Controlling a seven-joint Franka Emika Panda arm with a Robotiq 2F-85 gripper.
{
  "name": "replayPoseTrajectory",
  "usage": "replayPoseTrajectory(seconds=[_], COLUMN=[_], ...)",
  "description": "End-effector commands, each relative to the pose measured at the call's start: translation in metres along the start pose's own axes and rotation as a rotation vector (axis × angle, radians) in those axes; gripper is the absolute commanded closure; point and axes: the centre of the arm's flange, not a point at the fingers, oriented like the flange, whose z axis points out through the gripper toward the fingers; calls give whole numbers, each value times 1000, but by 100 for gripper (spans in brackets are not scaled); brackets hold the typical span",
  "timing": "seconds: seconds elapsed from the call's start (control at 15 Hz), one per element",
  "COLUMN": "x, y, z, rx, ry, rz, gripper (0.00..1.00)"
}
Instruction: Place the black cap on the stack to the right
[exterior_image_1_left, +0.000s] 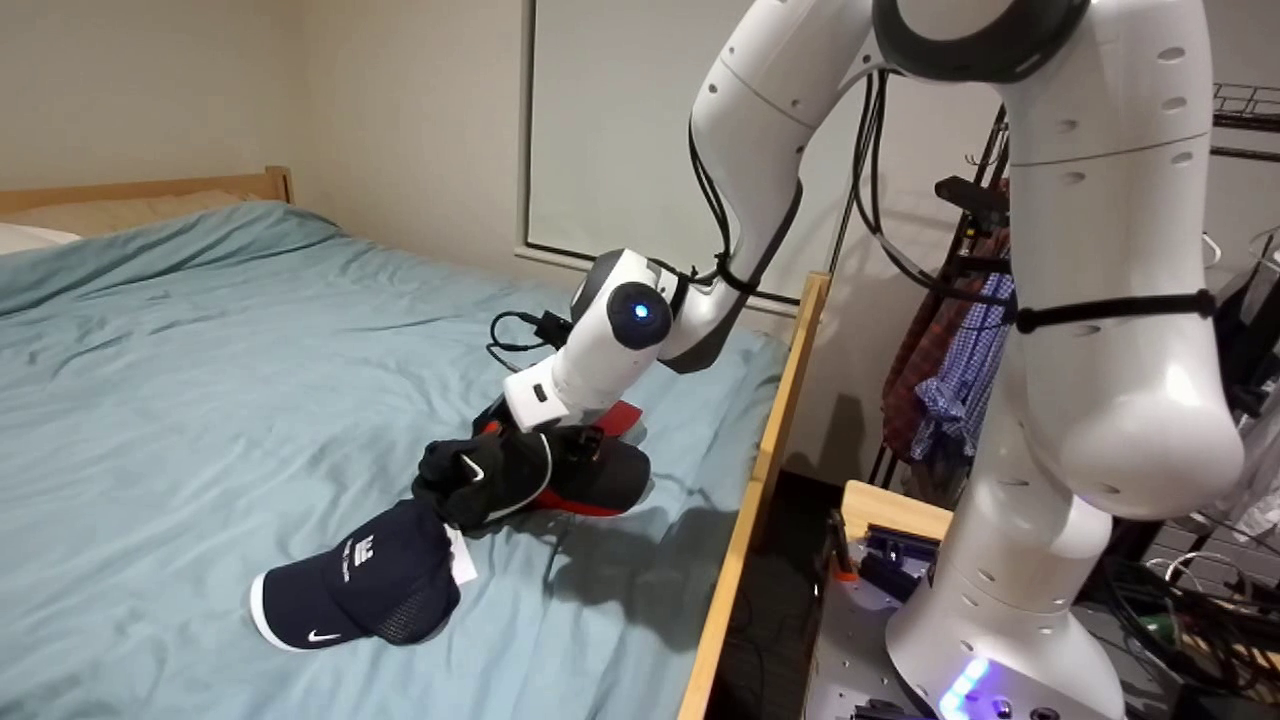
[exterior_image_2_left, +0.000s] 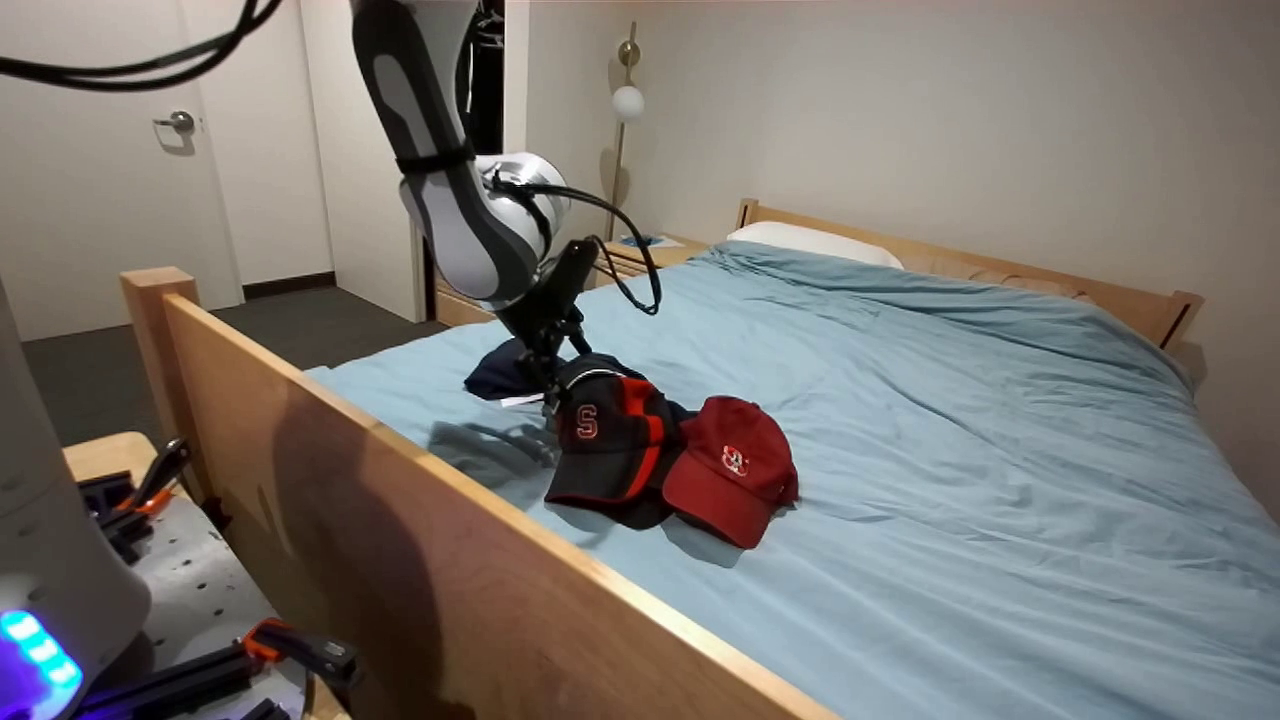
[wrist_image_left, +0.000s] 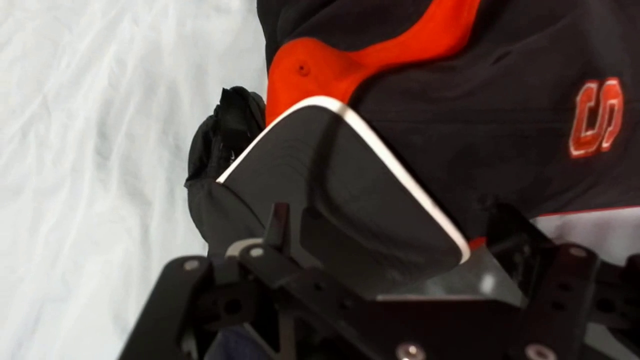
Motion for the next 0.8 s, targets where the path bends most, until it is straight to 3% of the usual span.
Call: replayPoseTrajectory(seconds=[0.0, 0.27, 0.73], x=[2, 6, 8], y=[5, 10, -8], z=[7, 16, 36], rx=[-51, -82, -28], ry=[23, 41, 36], rz=[25, 48, 58], gripper=[0, 0, 0])
